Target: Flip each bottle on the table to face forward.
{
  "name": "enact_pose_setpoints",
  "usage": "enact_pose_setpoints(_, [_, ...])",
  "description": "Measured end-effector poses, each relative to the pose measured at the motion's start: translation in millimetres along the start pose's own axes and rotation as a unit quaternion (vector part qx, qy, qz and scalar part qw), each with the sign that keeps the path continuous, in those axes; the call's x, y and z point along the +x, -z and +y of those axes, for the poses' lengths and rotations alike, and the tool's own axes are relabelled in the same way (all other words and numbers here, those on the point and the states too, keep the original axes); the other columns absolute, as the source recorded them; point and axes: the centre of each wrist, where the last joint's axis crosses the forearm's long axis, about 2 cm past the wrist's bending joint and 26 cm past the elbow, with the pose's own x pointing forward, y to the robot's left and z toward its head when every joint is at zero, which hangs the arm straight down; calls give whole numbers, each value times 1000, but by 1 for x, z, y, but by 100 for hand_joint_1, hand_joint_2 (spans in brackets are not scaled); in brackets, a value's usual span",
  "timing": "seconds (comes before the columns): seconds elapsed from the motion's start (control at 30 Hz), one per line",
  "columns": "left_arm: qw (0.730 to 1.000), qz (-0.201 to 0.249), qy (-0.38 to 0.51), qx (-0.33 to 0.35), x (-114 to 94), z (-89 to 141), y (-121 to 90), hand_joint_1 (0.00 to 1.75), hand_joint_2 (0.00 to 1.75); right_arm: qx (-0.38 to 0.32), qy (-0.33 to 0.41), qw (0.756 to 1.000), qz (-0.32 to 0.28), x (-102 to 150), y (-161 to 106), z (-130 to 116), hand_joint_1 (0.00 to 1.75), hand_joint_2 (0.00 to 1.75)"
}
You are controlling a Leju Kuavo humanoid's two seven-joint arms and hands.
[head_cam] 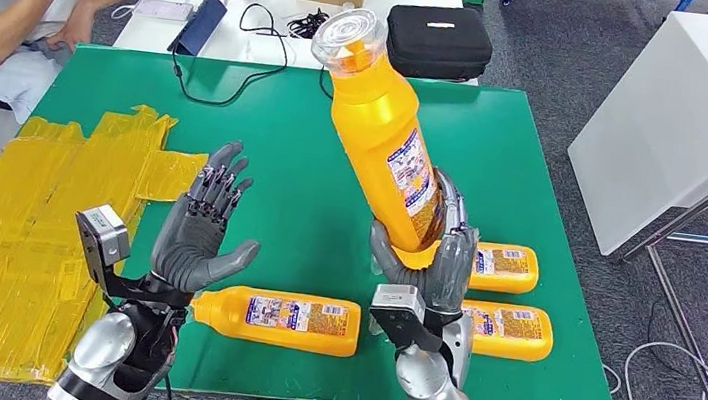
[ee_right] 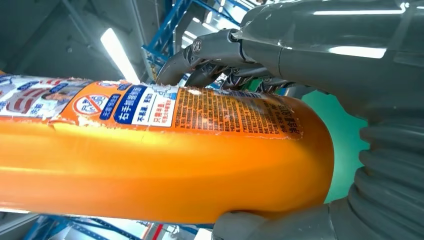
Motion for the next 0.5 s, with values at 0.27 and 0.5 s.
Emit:
enact_pose_setpoints(0.27, [1000, 0, -1, -8, 0, -1, 1, 0, 175, 77, 0, 997, -10, 4, -6, 19, 175, 175])
enact_pose_setpoints(0.5, [1000, 3, -9, -13, 1, -1, 5, 0, 175, 181, 30, 983, -24, 13, -23, 48, 175, 175])
